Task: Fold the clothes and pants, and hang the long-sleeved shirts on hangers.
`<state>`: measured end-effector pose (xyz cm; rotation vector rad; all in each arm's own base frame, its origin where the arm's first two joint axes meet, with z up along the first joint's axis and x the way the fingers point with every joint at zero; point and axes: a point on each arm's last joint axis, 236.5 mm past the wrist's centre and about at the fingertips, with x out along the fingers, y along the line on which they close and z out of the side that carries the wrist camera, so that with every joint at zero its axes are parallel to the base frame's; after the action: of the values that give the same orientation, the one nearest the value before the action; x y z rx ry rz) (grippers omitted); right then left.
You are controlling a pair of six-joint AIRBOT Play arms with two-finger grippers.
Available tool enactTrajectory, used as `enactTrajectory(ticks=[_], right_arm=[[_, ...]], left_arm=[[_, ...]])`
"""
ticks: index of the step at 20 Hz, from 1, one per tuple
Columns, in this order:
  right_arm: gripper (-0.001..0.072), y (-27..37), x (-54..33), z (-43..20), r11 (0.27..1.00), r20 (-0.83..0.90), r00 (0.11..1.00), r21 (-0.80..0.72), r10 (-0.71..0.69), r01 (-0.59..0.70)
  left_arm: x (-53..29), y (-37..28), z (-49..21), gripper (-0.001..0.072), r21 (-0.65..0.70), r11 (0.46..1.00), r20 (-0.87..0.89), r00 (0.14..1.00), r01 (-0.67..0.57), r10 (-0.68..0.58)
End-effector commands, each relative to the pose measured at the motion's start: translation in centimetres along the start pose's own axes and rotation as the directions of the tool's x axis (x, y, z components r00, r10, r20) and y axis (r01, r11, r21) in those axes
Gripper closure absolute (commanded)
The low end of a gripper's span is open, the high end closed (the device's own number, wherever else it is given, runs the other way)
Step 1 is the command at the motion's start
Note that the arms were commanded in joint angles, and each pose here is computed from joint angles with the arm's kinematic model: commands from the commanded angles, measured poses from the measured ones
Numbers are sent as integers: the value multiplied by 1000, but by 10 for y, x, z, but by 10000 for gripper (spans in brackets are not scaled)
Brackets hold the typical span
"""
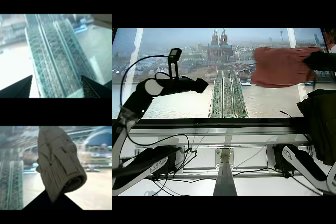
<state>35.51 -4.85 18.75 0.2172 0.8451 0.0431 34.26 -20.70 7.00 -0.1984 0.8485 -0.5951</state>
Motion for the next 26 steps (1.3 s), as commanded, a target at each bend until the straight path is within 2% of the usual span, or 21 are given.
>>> enactTrajectory(ticks=[1, 3, 7, 9, 11, 12, 14, 15, 16, 18, 19, 21, 22, 23, 24, 25, 26], right_arm=[[693, -92, -105, -11, 875, 116, 893, 288, -435, 389], [693, -132, -156, -33, 719, 96, 783, 478, -614, 505], [693, -176, -222, -78, 481, -8, 616, 616, -788, 624], [693, -182, -242, -115, 327, -132, 567, 701, -813, 633], [691, -189, -261, -141, 147, -216, 516, 806, -829, 573], [662, -190, -265, -151, 76, -250, 505, 839, -826, 539], [479, -189, -271, -165, -8, -300, 494, 861, -816, 509], [426, -188, -272, -169, -25, -314, 492, 862, -812, 507], [376, -188, -272, -171, -32, -321, 494, 861, -808, 508], [60, -186, -270, -172, -33, -327, 500, 860, -802, 509], [23, -186, -268, -170, -24, -318, 508, 864, -800, 503], [30, -184, -260, -161, 19, -278, 543, 879, -792, 476], [177, -184, -251, -149, 74, -228, 578, 889, -784, 451], [450, -180, -235, -130, 176, -154, 640, 889, -753, 422], [643, -171, -215, -107, 305, -62, 720, 878, -692, 368], [692, -157, -194, -81, 439, 35, 797, 849, -603, 295], [693, -137, -174, -57, 562, 123, 862, 801, -491, 206]], left_arm=[[-33, -13, 24, 15, 43, 999, 102, 995, 5, -9], [-40, -17, 28, 15, 51, 999, 126, 992, 7, -13], [-41, -17, 29, 15, 52, 999, 131, 991, 6, -13], [-41, -18, 29, 15, 52, 999, 131, 991, 7, -13], [-41, -18, 29, 15, 51, 999, 131, 991, 7, -13], [-41, -17, 29, 15, 52, 999, 131, 991, 6, -13], [-41, -17, 29, 15, 52, 999, 131, 991, 6, -13], [-41, -18, 29, 15, 51, 999, 131, 991, 7, -13], [-41, -17, 29, 15, 52, 999, 131, 991, 6, -13], [-41, -18, 29, 14, 51, 999, 131, 991, 7, -13], [-41, -17, 29, 15, 52, 999, 131, 991, 6, -13], [-41, -17, 29, 15, 52, 999, 131, 991, 6, -13], [-41, -17, 29, 15, 52, 999, 131, 991, 6, -13], [-41, -17, 29, 15, 52, 999, 131, 991, 6, -13], [-41, -17, 29, 15, 52, 999, 130, 991, 6, -13], [-41, -17, 29, 15, 52, 999, 130, 991, 6, -13], [-41, -17, 29, 15, 52, 999, 130, 991, 6, -13]])
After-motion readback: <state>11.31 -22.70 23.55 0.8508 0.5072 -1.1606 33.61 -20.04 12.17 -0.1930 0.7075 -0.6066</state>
